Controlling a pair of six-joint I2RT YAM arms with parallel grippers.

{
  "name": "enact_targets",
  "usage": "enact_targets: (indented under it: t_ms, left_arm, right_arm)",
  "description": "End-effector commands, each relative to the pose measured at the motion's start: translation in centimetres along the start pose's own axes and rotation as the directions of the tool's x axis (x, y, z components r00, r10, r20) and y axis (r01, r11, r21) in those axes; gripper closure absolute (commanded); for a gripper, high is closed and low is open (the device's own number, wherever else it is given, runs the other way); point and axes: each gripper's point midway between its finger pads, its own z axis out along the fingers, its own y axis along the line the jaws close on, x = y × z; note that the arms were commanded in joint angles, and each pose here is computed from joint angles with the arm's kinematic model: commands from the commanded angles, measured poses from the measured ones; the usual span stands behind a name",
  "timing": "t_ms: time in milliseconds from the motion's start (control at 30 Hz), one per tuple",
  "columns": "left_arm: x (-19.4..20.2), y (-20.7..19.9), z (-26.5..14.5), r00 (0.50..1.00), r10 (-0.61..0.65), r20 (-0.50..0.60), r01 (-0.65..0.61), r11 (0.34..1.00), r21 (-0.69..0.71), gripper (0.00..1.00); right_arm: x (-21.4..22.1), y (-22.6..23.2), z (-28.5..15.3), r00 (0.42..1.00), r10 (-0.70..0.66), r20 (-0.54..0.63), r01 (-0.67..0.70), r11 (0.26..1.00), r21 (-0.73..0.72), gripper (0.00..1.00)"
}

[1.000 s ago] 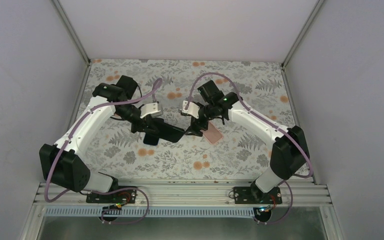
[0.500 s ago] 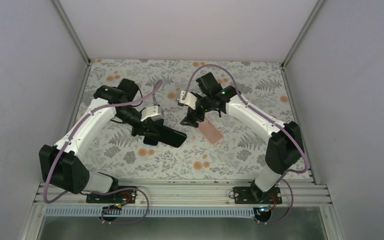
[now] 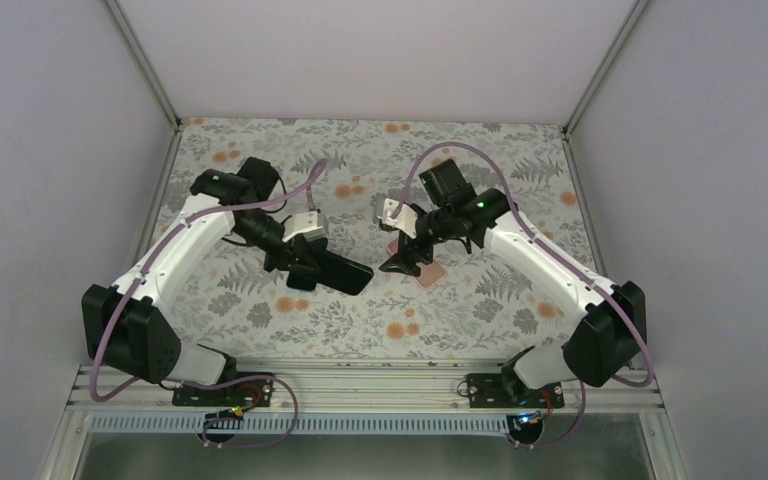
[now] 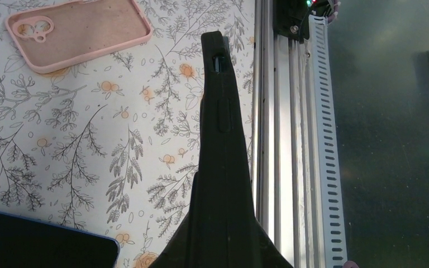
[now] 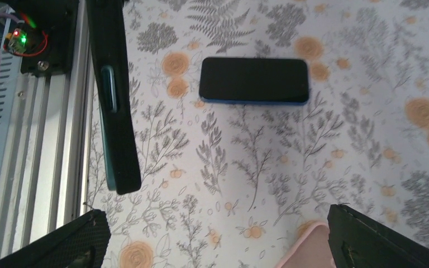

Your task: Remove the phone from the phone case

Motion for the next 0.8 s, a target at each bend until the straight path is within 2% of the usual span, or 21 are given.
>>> enact_targets:
  t_ms: [0,267,767]
  left_arm:
    - [-2.4,-0.3,-0.9,0.995,0.050,0.087,-0.051,0.998,0.019,0.98]
    - [-3.5,-0.4,-1.3,0.991,0.062,0.116,-0.065,0.998,0.020,0.98]
    - [-3.4,-0.5,-1.3,0.991,0.061,0.118,-0.064,0.998,0.021,0.98]
  right_arm:
    - [0.9,1.3,1.1,1.000,0.014,-0.005,-0.014,0.997,-0.075,0.04]
    - [0.7,1.3,1.8,1.000,0.014,0.004,-0.013,0.996,-0.093,0.05]
    - [1.2,-1.7,2.3,0.999,0.038,-0.008,-0.038,0.999,0.027,0.06]
